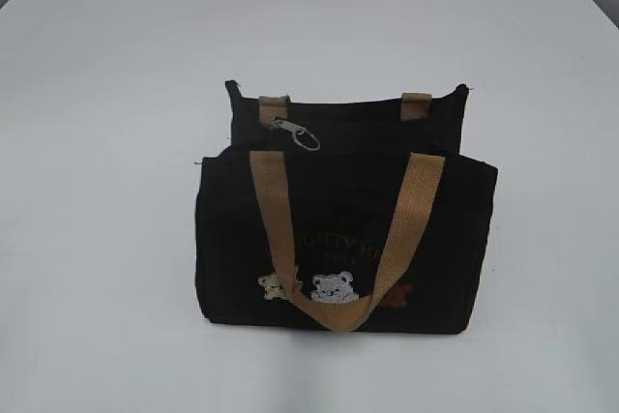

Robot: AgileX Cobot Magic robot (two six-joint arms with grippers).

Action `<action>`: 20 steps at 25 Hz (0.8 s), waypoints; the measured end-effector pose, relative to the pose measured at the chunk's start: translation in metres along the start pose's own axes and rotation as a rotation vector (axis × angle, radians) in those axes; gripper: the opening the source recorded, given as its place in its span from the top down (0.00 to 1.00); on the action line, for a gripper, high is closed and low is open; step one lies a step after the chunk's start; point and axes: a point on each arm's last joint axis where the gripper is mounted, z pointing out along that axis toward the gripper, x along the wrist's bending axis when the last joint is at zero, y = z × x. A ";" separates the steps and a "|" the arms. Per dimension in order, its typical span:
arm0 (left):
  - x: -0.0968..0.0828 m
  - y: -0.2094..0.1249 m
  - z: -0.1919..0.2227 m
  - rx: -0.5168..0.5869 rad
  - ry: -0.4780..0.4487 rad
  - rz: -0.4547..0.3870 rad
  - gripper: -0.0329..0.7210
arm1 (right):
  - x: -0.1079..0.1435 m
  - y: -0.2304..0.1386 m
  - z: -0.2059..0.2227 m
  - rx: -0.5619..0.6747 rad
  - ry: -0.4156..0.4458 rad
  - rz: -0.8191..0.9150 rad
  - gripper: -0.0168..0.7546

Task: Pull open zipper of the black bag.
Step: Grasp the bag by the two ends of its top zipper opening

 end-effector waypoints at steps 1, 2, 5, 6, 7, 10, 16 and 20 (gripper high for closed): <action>0.000 0.000 0.000 0.000 0.000 0.000 0.41 | 0.000 0.000 0.000 0.000 0.000 0.000 0.21; 0.000 0.000 0.000 0.000 0.000 0.000 0.41 | 0.000 0.000 0.000 0.000 0.000 0.000 0.21; 0.000 0.000 0.000 0.000 0.000 0.000 0.41 | 0.000 0.000 0.000 0.000 0.000 0.000 0.21; 0.000 0.000 0.000 0.000 0.000 0.000 0.41 | 0.000 0.000 0.000 0.000 0.000 0.000 0.21; 0.000 0.000 0.000 0.000 0.000 0.000 0.41 | 0.000 0.000 0.000 0.000 0.000 0.000 0.21; 0.000 0.000 0.000 0.000 0.000 0.000 0.41 | 0.000 0.000 0.000 0.000 0.000 0.000 0.21; 0.000 0.000 0.000 0.000 0.000 0.000 0.41 | 0.000 0.000 0.000 0.000 0.000 0.000 0.21; 0.000 0.000 0.000 0.000 0.000 0.000 0.39 | 0.000 0.000 0.000 0.000 0.000 0.000 0.21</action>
